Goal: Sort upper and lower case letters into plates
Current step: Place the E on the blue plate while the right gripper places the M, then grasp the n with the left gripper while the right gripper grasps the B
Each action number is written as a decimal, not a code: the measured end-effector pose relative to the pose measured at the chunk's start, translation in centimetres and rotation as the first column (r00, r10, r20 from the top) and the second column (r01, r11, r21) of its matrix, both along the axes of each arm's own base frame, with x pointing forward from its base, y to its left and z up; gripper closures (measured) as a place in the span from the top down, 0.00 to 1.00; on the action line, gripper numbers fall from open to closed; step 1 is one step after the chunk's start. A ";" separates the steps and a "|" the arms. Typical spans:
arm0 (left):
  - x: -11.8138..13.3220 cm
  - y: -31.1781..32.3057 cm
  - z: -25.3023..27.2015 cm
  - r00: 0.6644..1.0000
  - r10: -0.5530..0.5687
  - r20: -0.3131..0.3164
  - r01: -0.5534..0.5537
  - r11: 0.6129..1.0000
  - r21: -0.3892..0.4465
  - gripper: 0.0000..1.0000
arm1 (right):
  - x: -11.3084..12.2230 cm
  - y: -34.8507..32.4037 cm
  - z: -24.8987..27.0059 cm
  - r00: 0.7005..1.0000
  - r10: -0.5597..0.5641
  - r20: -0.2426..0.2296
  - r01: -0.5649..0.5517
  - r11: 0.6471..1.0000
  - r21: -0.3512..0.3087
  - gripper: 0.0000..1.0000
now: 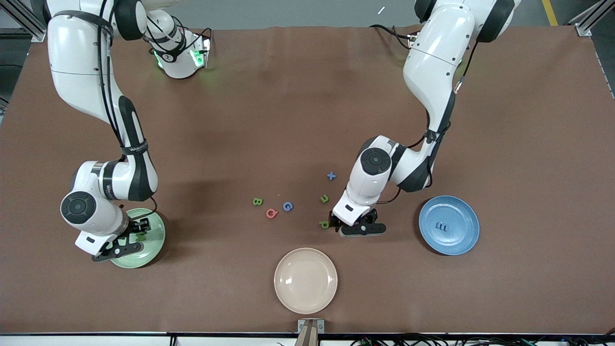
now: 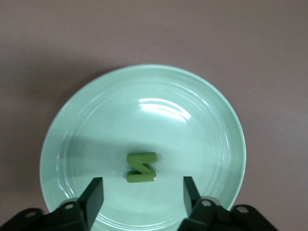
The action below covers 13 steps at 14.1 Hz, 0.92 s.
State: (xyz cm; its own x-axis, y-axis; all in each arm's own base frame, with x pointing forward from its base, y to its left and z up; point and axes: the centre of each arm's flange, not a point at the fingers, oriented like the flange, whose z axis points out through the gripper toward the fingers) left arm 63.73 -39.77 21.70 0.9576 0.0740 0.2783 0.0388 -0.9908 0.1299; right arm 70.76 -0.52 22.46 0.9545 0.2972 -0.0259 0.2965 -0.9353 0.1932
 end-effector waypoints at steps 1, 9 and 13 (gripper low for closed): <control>-0.1 -0.3 0.0 1.000 -0.015 0.008 0.015 1.000 0.010 0.80 | 0.2 1.0 0.4 1.000 -0.002 0.011 0.002 1.000 0.022 0.90; -0.3 -1.2 -3.1 0.984 -0.104 0.147 0.107 0.994 -0.013 0.79 | -2.4 14.9 5.8 0.955 -0.283 -0.086 0.292 0.946 0.142 1.00; -0.5 -1.7 -3.8 0.975 -0.146 0.165 0.147 0.989 0.007 0.76 | -5.9 25.1 5.5 0.919 -0.383 -0.093 0.392 0.912 0.120 1.00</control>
State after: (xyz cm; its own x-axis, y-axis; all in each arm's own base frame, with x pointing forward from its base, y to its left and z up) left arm 63.21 -41.51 17.89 0.8992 -0.0619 0.4332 -0.1292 -0.9834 0.1277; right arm 64.88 24.63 27.92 0.9928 -0.0908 -0.0785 -0.0870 -0.9949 0.0514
